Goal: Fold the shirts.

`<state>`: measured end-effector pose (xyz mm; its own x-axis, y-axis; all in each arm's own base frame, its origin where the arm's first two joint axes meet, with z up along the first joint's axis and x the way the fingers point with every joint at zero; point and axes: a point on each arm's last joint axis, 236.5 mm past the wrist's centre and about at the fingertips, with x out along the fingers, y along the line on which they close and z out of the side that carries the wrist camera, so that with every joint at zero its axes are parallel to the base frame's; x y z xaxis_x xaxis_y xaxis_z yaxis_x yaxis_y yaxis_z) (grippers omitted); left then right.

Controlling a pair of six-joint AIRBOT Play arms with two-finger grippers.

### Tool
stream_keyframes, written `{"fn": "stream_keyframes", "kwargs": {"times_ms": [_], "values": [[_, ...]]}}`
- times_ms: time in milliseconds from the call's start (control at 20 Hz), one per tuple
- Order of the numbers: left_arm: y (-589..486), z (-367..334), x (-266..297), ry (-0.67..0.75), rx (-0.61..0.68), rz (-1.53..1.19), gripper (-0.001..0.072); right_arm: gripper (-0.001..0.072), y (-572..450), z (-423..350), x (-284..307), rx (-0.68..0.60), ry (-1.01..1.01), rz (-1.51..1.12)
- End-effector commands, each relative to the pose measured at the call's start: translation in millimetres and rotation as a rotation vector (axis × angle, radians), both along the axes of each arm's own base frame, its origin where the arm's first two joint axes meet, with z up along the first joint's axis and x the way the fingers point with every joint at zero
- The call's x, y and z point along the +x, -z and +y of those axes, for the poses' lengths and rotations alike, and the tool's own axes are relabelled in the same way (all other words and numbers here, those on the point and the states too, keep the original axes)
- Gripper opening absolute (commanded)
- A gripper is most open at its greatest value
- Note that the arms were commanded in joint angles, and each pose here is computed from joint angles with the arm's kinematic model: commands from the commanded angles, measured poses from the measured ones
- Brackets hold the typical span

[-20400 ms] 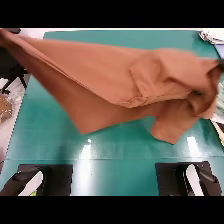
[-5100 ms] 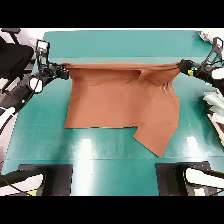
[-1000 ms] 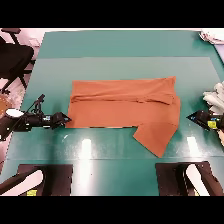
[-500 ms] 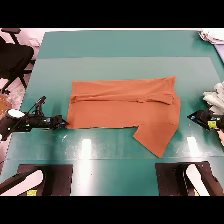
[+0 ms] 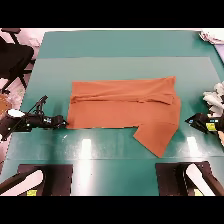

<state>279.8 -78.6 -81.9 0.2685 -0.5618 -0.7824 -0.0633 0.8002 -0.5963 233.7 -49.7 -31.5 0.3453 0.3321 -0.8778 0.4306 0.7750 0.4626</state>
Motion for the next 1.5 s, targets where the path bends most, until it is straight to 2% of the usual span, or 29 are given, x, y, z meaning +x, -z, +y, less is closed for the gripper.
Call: {"fn": "stream_keyframes", "kwargs": {"times_ms": [0,50,300,350,400,650,750,850,900,1000,1050,1100,1150,1350,1450], "values": [[-3,-3,0,0.004,-0.014,-0.001,0.0024,0.0609,25,8,-6,0.085,-0.02,0.099],[-2,-3,0,0.004,-0.014,-0.001,0.0024,0.0687,33,13,-8,0.114,-0.034,0.133],[-3,-4,-2,0.008,-0.018,0.003,0.0024,0.0683,64,32,-10,0.179,-0.099,0.234],[-3,-4,-2,0.008,-0.018,0.004,0.0024,0.0665,68,35,-8,0.171,-0.114,0.235],[-3,-4,-2,0.008,-0.019,0.004,0.0024,0.0609,71,38,-5,0.164,-0.127,0.232],[-3,-4,-3,0.012,-0.022,0.007,0.0024,0.0582,73,49,4,0.13,-0.176,0.213],[-3,-5,-3,0.013,-0.024,0.009,0.0023,0.0538,73,50,3,0.131,-0.176,0.215],[-3,-5,-3,0.013,-0.024,0.009,0.0024,0.0438,73,51,2,0.136,-0.181,0.221],[-3,-5,-4,0.015,-0.025,0.01,0.0024,0.0424,72,53,-1,0.145,-0.186,0.229],[-4,-6,-5,0.018,-0.028,0.013,0.0024,0.0439,68,60,-10,0.179,-0.209,0.262],[-4,-6,-5,0.02,-0.029,0.014,0.0024,0.0473,67,62,-16,0.194,-0.209,0.286],[-4,-7,-6,0.022,-0.032,0.016,0.0024,0.0584,64,65,-20,0.207,-0.203,0.305],[-4,-7,-6,0.023,-0.033,0.017,0.0024,0.062,61,64,-19,0.2,-0.194,0.299],[-4,-7,-6,0.023,-0.033,0.017,0.0024,0.0621,49,27,-26,0.002,-0.069,0.312],[-4,-7,-6,0.023,-0.033,0.017,0.0024,0.0621,38,22,-29,-0.04,-0.063,0.286]]}}
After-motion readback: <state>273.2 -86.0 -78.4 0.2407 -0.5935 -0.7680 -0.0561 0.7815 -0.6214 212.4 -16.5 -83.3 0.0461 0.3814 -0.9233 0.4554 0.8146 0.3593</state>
